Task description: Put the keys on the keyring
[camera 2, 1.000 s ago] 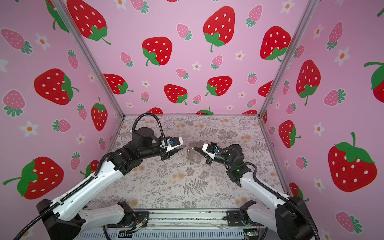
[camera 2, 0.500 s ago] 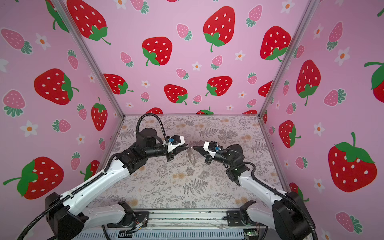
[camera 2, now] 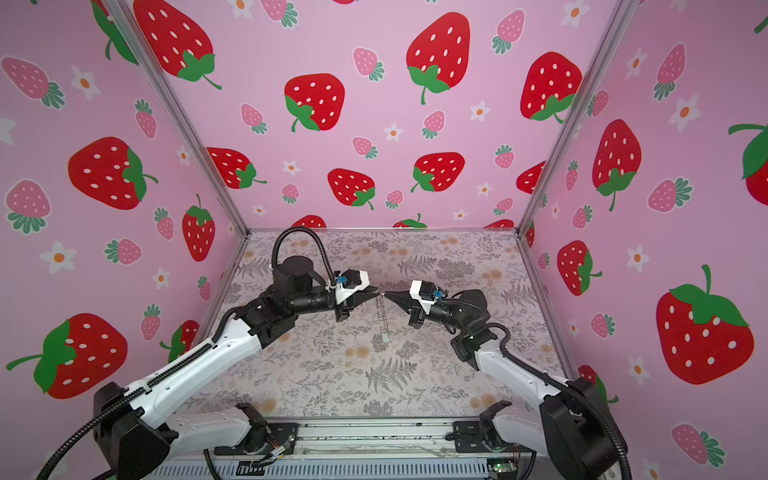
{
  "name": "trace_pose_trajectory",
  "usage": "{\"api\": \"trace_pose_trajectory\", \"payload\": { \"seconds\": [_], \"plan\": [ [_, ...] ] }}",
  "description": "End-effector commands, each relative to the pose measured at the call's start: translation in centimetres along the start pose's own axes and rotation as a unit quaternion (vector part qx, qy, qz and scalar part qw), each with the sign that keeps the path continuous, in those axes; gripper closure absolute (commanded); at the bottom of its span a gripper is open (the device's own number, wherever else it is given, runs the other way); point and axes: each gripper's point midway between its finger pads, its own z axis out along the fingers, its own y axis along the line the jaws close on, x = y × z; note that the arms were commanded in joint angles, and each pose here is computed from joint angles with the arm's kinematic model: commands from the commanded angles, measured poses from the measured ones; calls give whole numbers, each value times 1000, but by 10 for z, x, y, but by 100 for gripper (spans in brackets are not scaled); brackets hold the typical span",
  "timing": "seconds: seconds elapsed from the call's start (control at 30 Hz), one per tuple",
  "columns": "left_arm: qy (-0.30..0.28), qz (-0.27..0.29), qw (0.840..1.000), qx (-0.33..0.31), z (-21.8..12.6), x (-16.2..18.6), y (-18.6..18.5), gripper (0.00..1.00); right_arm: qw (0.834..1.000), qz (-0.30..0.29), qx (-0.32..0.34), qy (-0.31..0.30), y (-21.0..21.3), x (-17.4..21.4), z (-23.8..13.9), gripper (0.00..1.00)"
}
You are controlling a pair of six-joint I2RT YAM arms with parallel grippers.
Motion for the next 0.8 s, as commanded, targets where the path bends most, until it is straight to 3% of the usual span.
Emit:
{"api": "trace_pose_trajectory", "payload": {
  "seconds": [0.0, 0.77],
  "plan": [
    [-12, 21, 1000, 15, -3, 0, -9, 83, 999, -9, -2, -40, -5, -26, 1, 100],
    [-50, 40, 998, 15, -2, -23, -5, 78, 999, -2, -34, -17, 0, -14, 6, 100]
  ]
}}
